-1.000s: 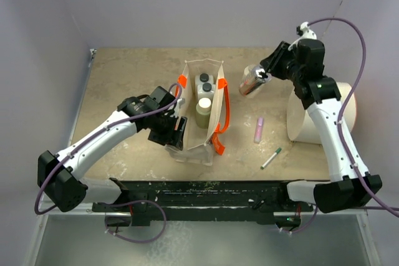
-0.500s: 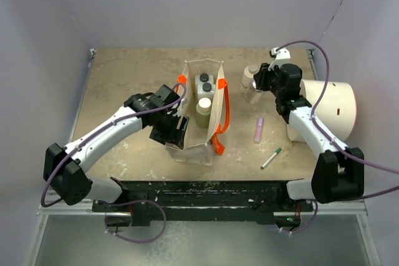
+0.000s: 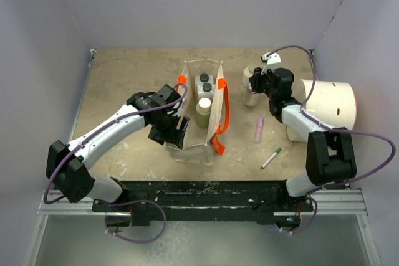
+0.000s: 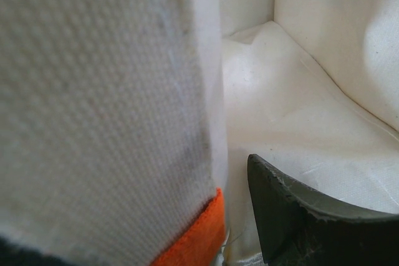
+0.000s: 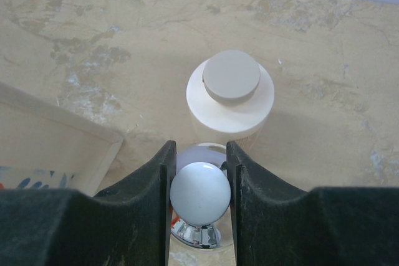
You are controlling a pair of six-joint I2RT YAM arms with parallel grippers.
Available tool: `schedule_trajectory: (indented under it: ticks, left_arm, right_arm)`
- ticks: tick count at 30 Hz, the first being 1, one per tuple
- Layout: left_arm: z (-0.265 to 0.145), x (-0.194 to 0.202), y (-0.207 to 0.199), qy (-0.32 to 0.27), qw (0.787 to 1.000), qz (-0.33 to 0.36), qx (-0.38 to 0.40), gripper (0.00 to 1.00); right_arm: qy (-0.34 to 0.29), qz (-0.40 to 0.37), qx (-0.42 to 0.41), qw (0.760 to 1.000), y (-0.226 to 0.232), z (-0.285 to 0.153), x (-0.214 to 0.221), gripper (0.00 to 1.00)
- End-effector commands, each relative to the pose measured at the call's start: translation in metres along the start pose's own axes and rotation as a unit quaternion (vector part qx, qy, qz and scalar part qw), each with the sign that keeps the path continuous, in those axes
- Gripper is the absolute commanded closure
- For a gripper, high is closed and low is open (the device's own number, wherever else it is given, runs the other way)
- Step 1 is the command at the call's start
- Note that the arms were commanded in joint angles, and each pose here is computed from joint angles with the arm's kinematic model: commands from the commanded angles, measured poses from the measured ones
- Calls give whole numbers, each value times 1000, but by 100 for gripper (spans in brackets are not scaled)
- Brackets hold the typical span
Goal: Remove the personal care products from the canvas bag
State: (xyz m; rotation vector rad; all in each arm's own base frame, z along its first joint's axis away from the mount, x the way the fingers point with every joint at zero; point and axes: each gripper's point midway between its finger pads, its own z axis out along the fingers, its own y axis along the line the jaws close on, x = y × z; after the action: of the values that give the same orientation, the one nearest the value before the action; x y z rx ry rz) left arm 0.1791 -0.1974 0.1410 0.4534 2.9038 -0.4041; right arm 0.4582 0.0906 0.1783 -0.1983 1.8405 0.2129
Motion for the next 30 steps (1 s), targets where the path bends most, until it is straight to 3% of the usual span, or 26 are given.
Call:
schedule_trajectory:
  ticks: [1, 7, 9, 12, 13, 17, 22, 27, 30]
  left_arm:
    - [-9, -9, 0, -16, 1000, -4, -10, 21]
    - [-17, -13, -1, -30, 1000, 3, -9, 19]
    - [-18, -14, 0, -33, 999, 9, -11, 19]
    - [-21, -17, -1, -38, 999, 17, -9, 19]
    - [-22, -18, -2, -42, 999, 22, -6, 19]
    - [-22, -14, -2, -55, 998, 32, 8, 18]
    - [-20, -9, -11, -59, 997, 33, 39, 18]
    - [-19, -11, -21, -69, 995, 31, 71, 18]
    - [-15, -10, -22, -61, 995, 32, 72, 19]
  right_arm:
    - [-130, -19, -15, 991, 6, 0, -70, 95]
    - [-114, -14, 2, 993, 0, -3, -63, 50]
    - [-110, -10, 7, 994, -1, -10, -68, 40]
    - [-109, -7, 17, 994, -2, -28, -80, 5]
    - [-110, -6, 26, 994, -5, -37, -87, 1]
    - [-47, 19, 32, 998, -2, -65, -76, 3]
    - [47, 114, -88, 988, 62, -109, -22, 9]
    - [152, 117, -134, 972, 102, -153, 23, 9]
    - [167, 124, -164, 964, 120, -173, 19, 12]
